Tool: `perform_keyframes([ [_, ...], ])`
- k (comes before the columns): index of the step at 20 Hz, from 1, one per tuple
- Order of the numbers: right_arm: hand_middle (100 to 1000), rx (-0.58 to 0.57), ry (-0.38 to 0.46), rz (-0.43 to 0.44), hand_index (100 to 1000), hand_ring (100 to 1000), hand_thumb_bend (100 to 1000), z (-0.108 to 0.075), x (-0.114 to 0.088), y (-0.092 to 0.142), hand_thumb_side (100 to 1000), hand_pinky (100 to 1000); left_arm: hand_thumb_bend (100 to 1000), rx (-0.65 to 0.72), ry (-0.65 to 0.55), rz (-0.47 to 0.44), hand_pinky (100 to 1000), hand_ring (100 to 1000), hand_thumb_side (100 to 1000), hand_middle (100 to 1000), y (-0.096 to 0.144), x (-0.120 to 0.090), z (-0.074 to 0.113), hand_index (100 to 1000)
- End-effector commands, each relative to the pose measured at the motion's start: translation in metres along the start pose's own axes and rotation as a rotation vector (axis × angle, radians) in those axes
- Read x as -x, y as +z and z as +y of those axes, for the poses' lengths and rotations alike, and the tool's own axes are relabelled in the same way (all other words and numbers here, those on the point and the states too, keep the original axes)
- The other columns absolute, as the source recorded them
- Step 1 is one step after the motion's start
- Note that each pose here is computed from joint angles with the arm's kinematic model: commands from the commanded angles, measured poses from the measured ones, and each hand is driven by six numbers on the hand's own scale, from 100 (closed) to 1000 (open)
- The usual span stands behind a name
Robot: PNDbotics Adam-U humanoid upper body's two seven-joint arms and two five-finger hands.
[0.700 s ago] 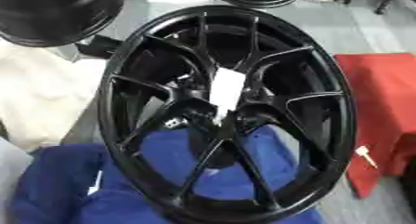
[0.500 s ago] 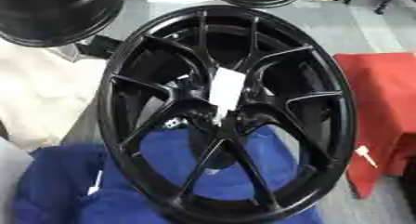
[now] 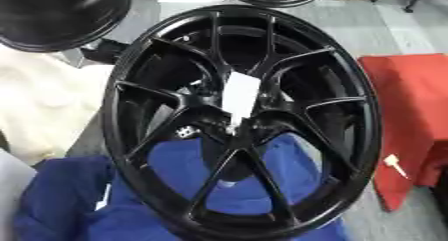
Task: Pull the pin out of the wheel hub.
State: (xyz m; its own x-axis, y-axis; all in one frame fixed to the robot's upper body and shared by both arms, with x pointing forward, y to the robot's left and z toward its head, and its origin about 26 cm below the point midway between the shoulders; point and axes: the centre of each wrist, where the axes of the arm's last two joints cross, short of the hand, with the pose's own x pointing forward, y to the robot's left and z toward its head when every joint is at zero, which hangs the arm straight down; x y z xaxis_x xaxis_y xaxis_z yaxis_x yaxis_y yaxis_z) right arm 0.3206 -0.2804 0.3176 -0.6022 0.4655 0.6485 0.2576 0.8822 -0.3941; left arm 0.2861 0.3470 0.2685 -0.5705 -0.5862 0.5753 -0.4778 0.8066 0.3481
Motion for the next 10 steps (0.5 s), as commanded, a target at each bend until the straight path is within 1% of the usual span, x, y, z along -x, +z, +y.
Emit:
perform_keyframes([
  [1,630,0.008,0.028,-0.030,706,573,100,-0.007,-0.007,-0.003,839,710,441,0.113,-0.122,-0.100,746,719,464,656,-0.017,-0.020,0.010,756],
  [6,630,-0.001,0.038,-0.030,706,573,100,-0.007,-0.008,-0.004,844,710,435,0.299,-0.289,-0.176,763,730,466,668,-0.035,-0.041,0.015,766],
  [10,630,-0.004,0.040,-0.027,706,573,100,-0.007,-0.007,-0.004,844,710,425,0.469,-0.426,-0.244,778,738,467,677,-0.046,-0.056,0.014,774],
])
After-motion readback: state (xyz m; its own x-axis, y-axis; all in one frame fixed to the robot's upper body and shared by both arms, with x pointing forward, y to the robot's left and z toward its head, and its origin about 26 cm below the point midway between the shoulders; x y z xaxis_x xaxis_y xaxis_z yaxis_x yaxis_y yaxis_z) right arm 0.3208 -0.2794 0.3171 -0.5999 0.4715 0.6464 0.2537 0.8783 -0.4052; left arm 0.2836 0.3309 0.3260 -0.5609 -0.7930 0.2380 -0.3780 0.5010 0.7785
